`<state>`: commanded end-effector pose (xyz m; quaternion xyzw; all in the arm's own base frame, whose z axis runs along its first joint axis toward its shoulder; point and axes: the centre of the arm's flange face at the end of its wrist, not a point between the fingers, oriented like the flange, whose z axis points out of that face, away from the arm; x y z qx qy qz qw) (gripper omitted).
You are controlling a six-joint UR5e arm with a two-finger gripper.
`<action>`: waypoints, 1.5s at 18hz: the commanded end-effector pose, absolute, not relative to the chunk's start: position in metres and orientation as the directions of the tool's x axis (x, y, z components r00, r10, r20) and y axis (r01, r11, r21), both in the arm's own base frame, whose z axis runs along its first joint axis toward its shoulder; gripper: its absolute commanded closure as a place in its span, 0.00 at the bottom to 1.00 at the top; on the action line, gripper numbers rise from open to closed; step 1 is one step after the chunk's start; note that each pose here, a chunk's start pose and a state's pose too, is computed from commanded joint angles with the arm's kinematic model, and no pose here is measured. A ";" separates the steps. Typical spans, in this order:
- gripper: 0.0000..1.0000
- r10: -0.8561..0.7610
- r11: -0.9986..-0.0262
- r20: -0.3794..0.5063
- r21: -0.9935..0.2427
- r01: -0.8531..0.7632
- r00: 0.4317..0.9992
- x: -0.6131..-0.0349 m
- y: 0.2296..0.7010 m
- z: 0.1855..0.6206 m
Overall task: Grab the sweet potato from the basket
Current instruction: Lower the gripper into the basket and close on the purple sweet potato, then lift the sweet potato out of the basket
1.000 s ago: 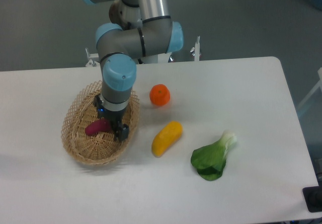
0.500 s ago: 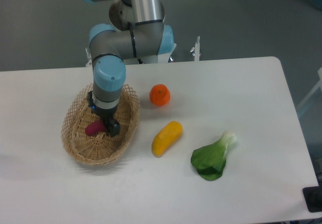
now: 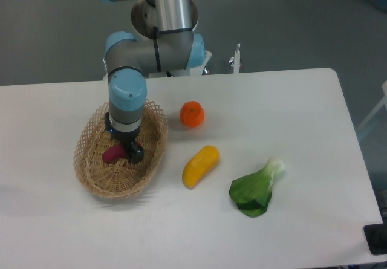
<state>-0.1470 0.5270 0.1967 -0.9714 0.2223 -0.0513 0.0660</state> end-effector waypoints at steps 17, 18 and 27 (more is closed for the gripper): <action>0.97 -0.337 -0.924 -0.063 -0.170 -0.343 0.939 -0.200 0.532 0.261; 0.97 -0.326 -0.925 -0.078 -0.180 -0.335 0.942 -0.208 0.531 0.270; 0.97 -0.197 -0.947 -0.157 -0.225 -0.229 0.968 -0.304 0.511 0.315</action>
